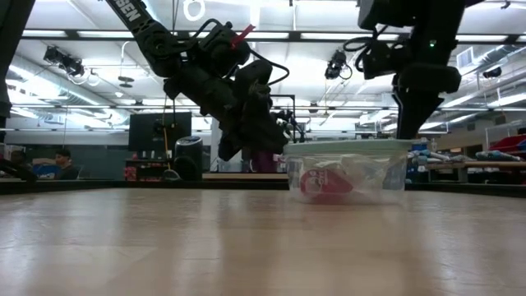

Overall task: Roll bandage
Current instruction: Close the transparent tupperware

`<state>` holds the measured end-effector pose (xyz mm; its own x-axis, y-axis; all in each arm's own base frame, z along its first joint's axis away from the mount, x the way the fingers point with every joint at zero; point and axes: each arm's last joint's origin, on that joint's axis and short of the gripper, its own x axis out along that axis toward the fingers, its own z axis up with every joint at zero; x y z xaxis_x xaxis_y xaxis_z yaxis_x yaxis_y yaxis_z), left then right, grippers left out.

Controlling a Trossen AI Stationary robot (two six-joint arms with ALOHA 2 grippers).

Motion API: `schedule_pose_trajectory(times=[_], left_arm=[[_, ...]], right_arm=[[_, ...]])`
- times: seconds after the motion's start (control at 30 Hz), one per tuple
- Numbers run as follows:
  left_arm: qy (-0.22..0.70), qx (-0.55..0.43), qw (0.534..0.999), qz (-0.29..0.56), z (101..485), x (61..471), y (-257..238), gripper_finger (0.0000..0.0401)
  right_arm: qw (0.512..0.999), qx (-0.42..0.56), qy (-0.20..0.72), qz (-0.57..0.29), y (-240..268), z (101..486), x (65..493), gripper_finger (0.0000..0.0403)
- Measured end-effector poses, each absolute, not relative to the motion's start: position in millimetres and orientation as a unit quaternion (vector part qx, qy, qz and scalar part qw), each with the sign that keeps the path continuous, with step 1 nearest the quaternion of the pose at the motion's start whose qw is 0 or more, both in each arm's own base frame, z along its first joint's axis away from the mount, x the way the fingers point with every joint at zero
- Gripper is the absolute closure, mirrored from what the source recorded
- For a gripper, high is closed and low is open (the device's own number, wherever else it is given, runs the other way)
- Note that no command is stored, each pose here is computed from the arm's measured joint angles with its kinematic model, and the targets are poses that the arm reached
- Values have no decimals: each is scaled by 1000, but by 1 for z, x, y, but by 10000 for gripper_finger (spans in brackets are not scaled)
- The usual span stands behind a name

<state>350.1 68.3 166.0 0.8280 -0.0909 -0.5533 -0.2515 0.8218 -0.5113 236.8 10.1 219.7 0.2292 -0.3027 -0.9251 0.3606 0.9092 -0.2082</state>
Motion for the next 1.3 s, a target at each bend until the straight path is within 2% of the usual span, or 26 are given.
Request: schedule_pose_trajectory(times=[0.2,0.33,0.47,0.6,0.73,0.93,1.1,1.3], left_arm=[[290,-296,909,45,166,350,68,298],[293,-298,908,47,166,350,68,298],[295,-306,904,52,165,349,68,298],[296,-306,903,53,165,349,68,298],[291,-306,905,51,166,350,68,298],[281,-307,908,49,168,352,68,298],[279,-307,908,49,168,352,68,298],[281,-314,906,48,168,352,67,298]], right_arm=[[798,64,574,-172,8,208,240,254],[779,63,594,-191,8,205,234,254],[794,57,579,-175,23,212,230,258],[817,-6,561,-137,55,215,225,269],[835,-73,527,-142,81,217,217,277],[860,-110,482,-123,103,218,217,278],[848,-197,486,-73,119,200,228,279],[817,-306,476,-111,135,179,234,286]])
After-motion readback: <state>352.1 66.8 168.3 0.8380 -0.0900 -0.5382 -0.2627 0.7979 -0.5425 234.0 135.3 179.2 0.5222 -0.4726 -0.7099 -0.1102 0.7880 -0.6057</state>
